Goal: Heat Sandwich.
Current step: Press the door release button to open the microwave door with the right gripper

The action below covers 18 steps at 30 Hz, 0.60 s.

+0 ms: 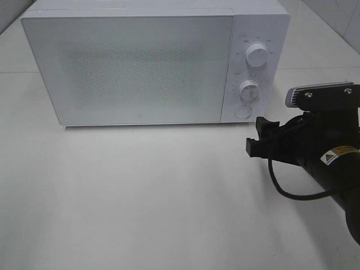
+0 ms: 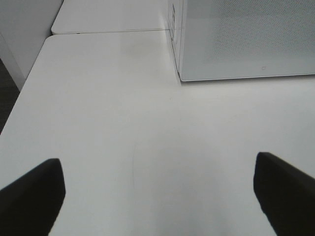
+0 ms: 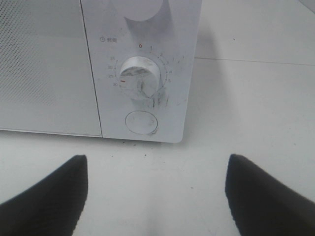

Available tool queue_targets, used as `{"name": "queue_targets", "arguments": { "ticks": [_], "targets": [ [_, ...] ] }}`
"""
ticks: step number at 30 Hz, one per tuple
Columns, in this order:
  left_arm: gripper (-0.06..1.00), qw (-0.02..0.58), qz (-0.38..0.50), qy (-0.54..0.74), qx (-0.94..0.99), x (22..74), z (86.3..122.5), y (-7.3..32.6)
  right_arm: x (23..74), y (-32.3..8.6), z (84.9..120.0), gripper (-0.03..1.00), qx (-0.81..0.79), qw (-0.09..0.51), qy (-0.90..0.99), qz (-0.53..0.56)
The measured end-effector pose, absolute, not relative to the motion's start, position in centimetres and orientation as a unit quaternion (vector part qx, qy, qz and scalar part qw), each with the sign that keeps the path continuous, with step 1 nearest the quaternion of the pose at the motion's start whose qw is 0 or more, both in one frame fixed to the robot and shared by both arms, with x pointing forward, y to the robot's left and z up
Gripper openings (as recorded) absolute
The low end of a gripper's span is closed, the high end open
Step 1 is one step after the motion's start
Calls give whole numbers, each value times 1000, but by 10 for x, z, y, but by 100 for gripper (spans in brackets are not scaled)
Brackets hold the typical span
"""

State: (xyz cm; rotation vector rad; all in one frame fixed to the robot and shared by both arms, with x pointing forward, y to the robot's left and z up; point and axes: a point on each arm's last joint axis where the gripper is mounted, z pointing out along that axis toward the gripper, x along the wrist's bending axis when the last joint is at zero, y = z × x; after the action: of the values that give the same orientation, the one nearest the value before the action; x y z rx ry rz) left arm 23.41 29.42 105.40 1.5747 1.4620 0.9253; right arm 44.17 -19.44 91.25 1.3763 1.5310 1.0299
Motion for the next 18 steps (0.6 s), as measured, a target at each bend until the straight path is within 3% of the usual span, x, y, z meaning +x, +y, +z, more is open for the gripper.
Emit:
{"name": "queue_targets", "arguments": {
  "ticks": [12,18],
  "targets": [
    [97,390,364,575,620,234,1054,294,439,-191,912,75,552,412,599,409],
    [97,390,364,575,620,234,1054,294,439,-191,912,75,596,381,556,437]
  ]
}}
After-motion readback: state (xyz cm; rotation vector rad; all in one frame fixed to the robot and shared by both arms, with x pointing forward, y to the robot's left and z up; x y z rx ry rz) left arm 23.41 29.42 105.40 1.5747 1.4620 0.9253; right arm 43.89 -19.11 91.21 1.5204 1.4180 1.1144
